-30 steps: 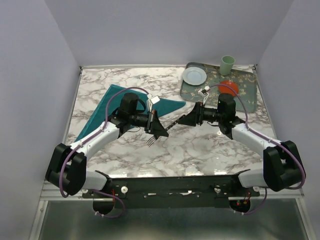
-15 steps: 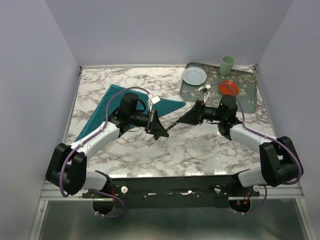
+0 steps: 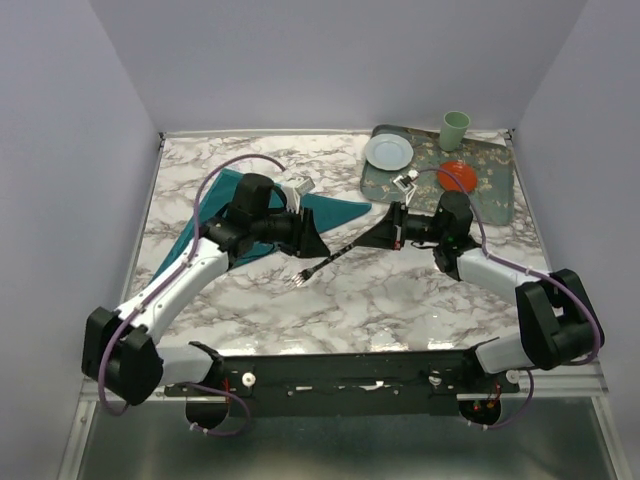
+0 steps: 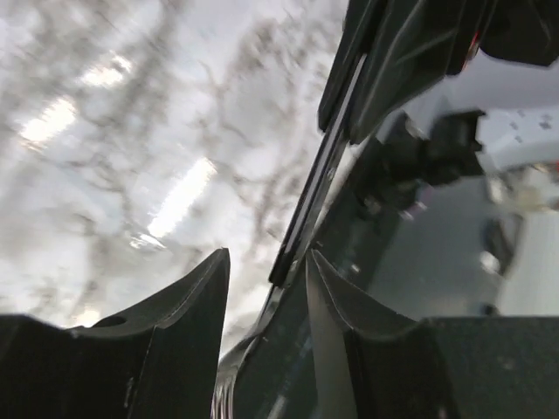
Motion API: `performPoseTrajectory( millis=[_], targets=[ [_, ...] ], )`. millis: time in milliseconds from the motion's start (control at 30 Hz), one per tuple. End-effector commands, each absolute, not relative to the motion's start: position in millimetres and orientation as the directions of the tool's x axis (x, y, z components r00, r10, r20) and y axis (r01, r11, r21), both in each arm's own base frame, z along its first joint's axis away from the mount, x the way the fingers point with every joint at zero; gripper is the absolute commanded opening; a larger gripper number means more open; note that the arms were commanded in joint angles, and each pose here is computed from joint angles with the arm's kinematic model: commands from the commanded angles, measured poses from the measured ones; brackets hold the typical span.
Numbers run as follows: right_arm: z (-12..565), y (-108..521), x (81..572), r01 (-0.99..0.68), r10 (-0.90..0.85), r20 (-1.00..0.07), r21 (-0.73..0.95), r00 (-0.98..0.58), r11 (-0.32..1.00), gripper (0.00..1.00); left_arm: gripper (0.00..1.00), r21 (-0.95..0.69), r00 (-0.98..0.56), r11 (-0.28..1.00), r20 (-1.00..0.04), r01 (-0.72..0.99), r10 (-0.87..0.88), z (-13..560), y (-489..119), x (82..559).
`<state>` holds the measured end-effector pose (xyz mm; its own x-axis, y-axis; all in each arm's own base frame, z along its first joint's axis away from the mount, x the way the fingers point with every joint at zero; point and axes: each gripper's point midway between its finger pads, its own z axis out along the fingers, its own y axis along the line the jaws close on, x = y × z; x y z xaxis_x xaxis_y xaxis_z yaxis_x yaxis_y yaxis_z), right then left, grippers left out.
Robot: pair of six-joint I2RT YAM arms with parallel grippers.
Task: Fold the napkin, place the utensils inside, and roll it up
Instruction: Pass the utensil from the left arm to the right, then pass the utensil from the right arm to the left
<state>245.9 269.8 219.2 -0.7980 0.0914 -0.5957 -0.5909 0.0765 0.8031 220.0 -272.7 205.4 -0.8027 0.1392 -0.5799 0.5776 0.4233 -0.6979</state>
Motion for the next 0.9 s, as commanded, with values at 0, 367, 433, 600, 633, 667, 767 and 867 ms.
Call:
performPoseTrajectory(
  millis=[0, 367, 433, 600, 633, 667, 767, 867],
  targets=[
    [205.6, 274.3, 254.7, -0.465, 0.141, -0.493, 0.865, -0.859, 0.19, 0.01, 0.5, -0.197, -0.502, 0.73, -0.835, 0.655, 0.225, 245.7, -240.1, 253.2],
    [210.4, 276.9, 250.9, -0.352, 0.162, -0.383, 0.916, -0.909, 0.194, 0.01, 0.49, 0.2, -0.302, 0.648, -0.759, 0.735, 0.577, 234.7, -275.4, 238.7],
    [213.2, 277.6, 250.3, -0.35, 0.161, -0.381, 0.918, -0.911, 0.187, 0.01, 0.5, 0.237, -0.301, 0.638, -0.727, 0.733, 0.617, 224.4, -277.7, 239.2],
    [216.7, 277.7, 250.4, -0.354, 0.153, -0.383, 0.917, -0.911, 0.185, 0.01, 0.55, 0.225, -0.306, 0.605, -0.7, 0.764, 0.646, 209.6, -282.7, 230.9],
    [215.5, 277.9, 250.8, -0.351, 0.15, -0.38, 0.918, -0.913, 0.188, 0.01, 0.54, 0.227, -0.305, 0.605, -0.698, 0.763, 0.648, 209.3, -281.8, 230.7],
    [215.1, 278.0, 250.8, -0.351, 0.148, -0.38, 0.917, -0.913, 0.188, 0.01, 0.52, 0.231, -0.303, 0.604, -0.697, 0.763, 0.65, 209.8, -281.4, 231.2],
    [212.3, 278.5, 250.7, -0.344, 0.143, -0.372, 0.92, -0.917, 0.187, 0.01, 0.51, 0.239, -0.304, 0.6, -0.687, 0.763, 0.66, 205.9, -280.1, 231.9],
    [212.3, 278.6, 251.4, -0.345, 0.144, -0.373, 0.92, -0.917, 0.188, 0.01, 0.5, 0.253, -0.311, 0.589, -0.657, 0.767, 0.687, 195.1, -277.6, 232.0]
  ],
)
